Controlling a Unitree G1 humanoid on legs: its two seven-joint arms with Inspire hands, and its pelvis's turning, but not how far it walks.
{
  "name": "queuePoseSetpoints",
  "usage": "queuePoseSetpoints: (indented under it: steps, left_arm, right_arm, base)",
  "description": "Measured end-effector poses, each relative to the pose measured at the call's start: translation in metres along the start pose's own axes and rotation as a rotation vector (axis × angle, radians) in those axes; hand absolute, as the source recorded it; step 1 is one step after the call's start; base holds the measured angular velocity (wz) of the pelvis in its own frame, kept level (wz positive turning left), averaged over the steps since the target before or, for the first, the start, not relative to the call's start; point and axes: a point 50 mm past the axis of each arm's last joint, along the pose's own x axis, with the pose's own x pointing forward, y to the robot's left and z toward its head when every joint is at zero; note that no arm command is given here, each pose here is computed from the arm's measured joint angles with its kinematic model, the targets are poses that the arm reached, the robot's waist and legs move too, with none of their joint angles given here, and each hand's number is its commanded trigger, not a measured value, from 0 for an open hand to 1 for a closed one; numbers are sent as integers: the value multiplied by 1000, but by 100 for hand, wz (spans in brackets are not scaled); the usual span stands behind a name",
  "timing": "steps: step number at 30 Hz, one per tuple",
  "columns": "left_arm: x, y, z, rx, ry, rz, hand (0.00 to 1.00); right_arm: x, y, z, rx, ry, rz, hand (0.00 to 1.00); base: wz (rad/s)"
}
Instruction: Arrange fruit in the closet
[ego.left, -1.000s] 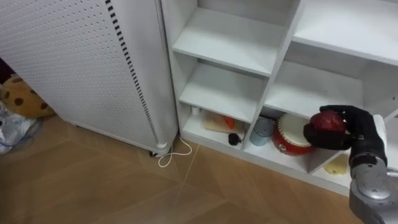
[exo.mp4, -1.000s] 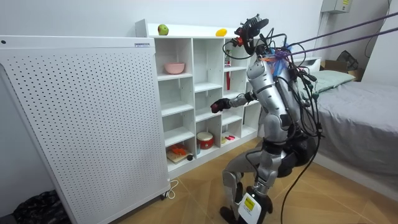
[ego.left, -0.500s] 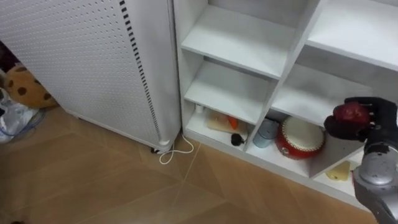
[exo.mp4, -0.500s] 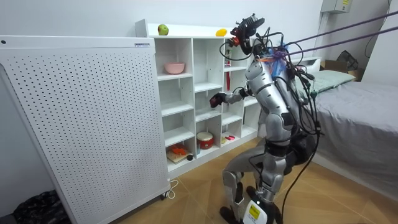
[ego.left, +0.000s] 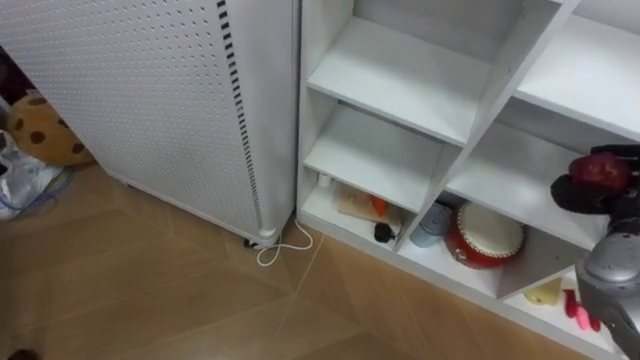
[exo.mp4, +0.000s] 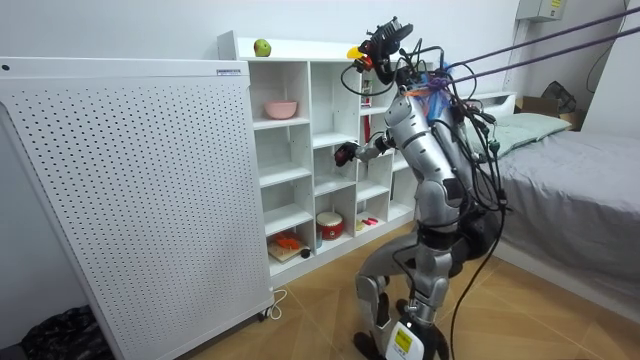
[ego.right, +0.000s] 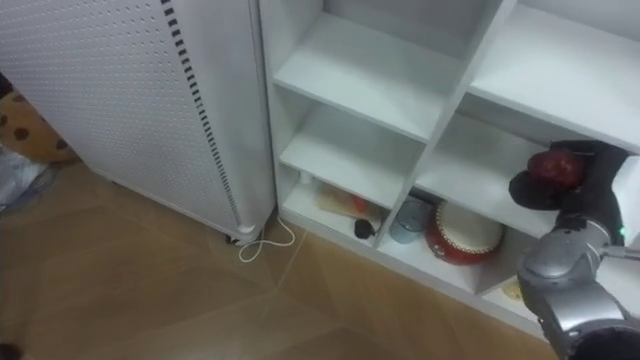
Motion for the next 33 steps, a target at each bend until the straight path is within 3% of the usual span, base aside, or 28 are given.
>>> queuePoseSetpoints:
  steps: [4, 14, 15, 17, 18, 25, 33]
  left_arm:
    - [0, 1, 3, 9, -1, -1, 0]
    - [1, 6, 0, 18, 23, 13, 0]
    - [1, 7, 0, 22, 27, 14, 0]
    - [1, 8, -1, 25, 28, 16, 0]
    - [1, 10, -3, 32, 32, 19, 0]
    - [2, 22, -10, 62, 37, 38, 0]
    - [0, 23, -8, 63, 19, 67, 0]
  right_arm:
    - [1, -2, -5, -107, -24, 7, 100]
    - [7, -13, -26, -566, -167, 97, 100]
    - [8, -15, -30, -628, -188, 113, 83]
    - [9, -19, -35, -700, -197, 134, 65]
    - [10, -20, -36, -735, -202, 147, 0]
    - [10, -22, -41, -781, -192, 199, 0]
    - [10, -23, -42, -636, -116, 178, 0]
  base:
    - [1]
    - [0]
    - [5]
    - [5]
    - [5]
    - [5]
    - [4]
